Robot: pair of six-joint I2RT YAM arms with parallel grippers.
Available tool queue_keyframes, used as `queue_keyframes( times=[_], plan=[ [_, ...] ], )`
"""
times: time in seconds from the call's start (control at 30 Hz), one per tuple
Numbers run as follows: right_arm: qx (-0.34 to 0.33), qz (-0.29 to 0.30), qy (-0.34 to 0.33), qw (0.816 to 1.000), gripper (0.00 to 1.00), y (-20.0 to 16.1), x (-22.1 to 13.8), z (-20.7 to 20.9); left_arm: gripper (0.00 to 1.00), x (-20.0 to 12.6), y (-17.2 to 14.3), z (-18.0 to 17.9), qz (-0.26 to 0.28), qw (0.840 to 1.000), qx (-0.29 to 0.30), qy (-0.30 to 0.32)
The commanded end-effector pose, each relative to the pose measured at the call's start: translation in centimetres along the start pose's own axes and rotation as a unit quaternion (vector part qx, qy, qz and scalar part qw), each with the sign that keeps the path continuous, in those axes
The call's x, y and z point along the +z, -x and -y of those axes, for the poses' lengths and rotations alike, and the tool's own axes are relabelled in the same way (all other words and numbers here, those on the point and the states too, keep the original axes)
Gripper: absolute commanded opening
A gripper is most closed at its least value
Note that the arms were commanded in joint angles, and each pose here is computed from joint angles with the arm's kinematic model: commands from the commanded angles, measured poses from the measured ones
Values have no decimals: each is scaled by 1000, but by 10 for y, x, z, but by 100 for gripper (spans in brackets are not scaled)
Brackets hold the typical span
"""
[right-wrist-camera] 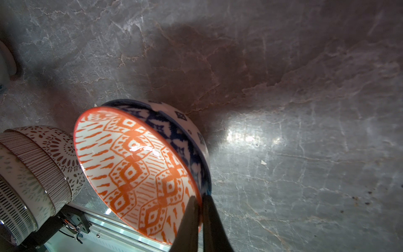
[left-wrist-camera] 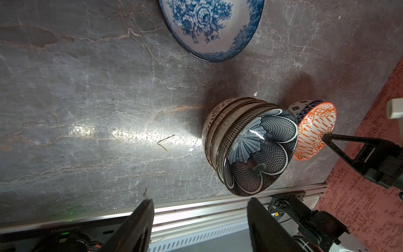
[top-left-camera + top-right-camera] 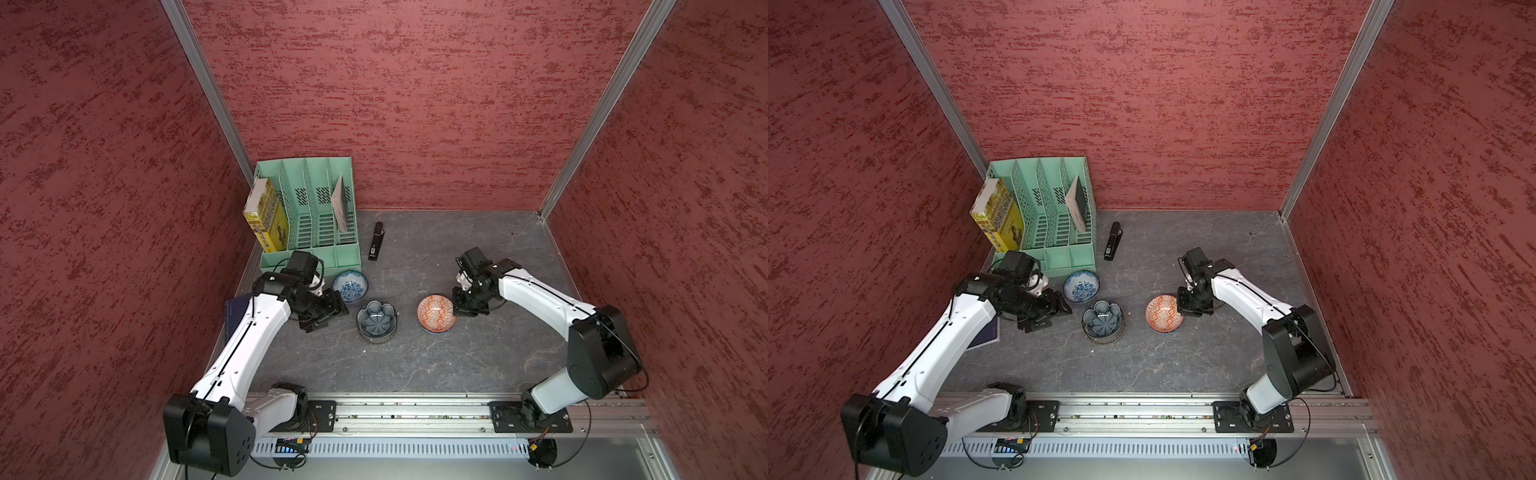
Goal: Stack the bowls
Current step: Place the bowl on the bowl, then pick up the bowl from the center of the board.
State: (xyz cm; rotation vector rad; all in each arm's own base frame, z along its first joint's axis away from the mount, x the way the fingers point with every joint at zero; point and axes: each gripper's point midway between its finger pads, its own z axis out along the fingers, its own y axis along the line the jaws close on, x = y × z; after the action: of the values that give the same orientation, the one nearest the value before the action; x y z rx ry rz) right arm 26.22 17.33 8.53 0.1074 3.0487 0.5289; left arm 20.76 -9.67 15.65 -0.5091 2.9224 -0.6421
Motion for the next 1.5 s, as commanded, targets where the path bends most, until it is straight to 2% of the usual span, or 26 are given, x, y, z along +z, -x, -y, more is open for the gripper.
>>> queue_keyframes(
  times=[0.0, 0.67, 0.7, 0.8, 0.87, 1.0, 1.27, 1.47],
  plan=[
    [7, -9, 3, 1000, 7, -1, 3, 1, 70, 4, 1, -2, -2, 1000, 4, -2],
    [7, -21, 9, 1000, 7, -3, 5, -2, 70, 6, 3, -3, -2, 1000, 4, 2],
    [6, -22, 10, 1000, 11, -3, 3, -2, 70, 6, 4, -4, 0, 1000, 2, 4],
    [0, -13, 10, 1000, 36, -1, -7, -5, 70, 7, 15, -6, 11, 1000, -9, 1],
    [-3, -1, 5, 1000, 46, 2, -15, -6, 70, 10, 27, -8, 16, 1000, -24, 0],
    [-10, 26, 1, 1000, 54, 8, -35, -9, 64, 14, 60, -17, 38, 998, -45, 19],
    [-19, 69, 21, 997, 53, 11, -72, -22, 45, 46, 117, -27, 60, 995, -64, 55],
    [-23, 75, 22, 997, 51, 7, -87, -24, 34, 63, 138, -33, 61, 993, -61, 78]
  ],
)
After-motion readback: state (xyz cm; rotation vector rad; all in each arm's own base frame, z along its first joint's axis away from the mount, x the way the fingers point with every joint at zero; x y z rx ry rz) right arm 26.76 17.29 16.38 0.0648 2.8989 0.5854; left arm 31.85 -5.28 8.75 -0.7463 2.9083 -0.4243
